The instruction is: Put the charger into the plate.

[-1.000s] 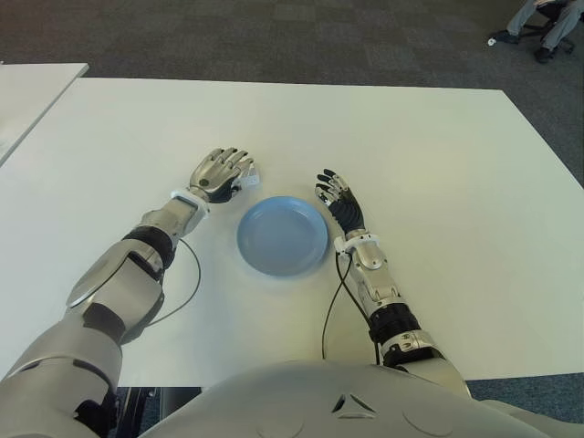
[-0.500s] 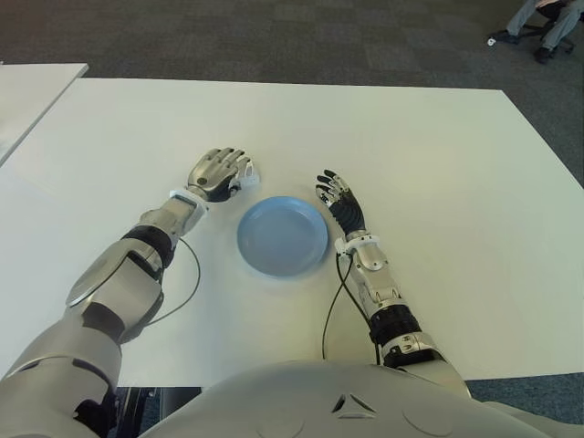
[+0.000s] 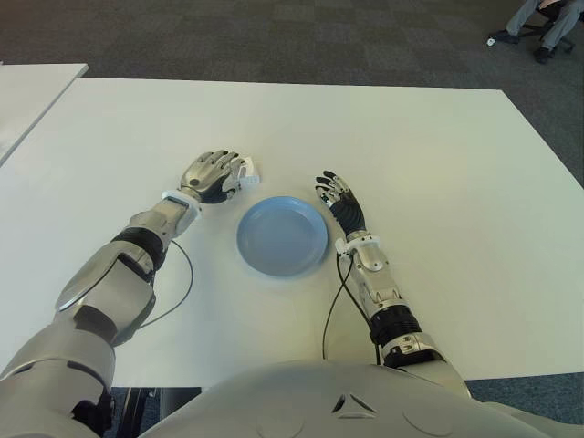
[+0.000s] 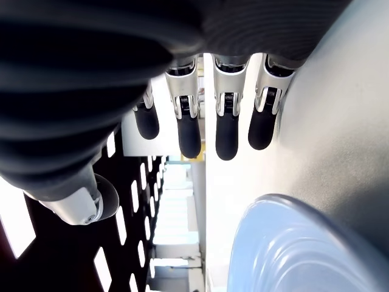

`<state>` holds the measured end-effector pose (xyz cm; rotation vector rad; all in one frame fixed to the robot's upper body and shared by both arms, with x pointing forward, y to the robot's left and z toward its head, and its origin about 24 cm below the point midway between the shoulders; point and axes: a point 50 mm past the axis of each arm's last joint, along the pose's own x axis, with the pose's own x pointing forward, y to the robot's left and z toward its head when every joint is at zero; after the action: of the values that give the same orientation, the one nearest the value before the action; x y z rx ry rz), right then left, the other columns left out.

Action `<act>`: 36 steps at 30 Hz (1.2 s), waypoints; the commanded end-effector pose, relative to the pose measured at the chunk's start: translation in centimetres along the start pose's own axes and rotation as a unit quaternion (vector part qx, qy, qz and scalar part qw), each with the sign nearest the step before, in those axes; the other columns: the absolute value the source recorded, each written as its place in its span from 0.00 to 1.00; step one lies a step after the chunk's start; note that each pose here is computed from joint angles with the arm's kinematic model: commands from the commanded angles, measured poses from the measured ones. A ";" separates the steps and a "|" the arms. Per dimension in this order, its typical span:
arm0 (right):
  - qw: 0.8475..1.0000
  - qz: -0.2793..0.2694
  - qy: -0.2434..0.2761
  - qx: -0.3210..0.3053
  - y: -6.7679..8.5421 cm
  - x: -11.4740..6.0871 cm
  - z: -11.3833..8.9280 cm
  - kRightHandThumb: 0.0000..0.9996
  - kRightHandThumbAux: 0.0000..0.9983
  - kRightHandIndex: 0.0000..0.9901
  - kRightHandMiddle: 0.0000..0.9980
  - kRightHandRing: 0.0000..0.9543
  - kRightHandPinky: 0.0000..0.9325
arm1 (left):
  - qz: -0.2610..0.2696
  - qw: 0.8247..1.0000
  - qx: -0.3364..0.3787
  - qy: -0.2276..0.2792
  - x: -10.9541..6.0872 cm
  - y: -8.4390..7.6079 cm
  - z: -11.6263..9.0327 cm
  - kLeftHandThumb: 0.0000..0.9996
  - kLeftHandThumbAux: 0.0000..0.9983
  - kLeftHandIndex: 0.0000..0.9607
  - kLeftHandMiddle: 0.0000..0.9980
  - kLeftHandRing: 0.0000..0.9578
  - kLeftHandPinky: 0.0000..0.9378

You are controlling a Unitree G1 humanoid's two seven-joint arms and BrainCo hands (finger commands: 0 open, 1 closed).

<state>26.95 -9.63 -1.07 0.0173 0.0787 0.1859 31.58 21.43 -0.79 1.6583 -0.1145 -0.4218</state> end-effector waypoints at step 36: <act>1.000 0.007 0.018 0.013 0.9 -0.3 -0.8 0.00 0.52 0.13 0.24 0.23 0.22 | -0.342 0.929 0.058 -0.128 -6.9 2.3 -0.7 0.00 0.52 0.04 0.06 0.14 0.29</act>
<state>26.95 -9.65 -0.98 0.0140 0.0714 0.1867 29.30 23.34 6.08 1.7370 0.0710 -0.9563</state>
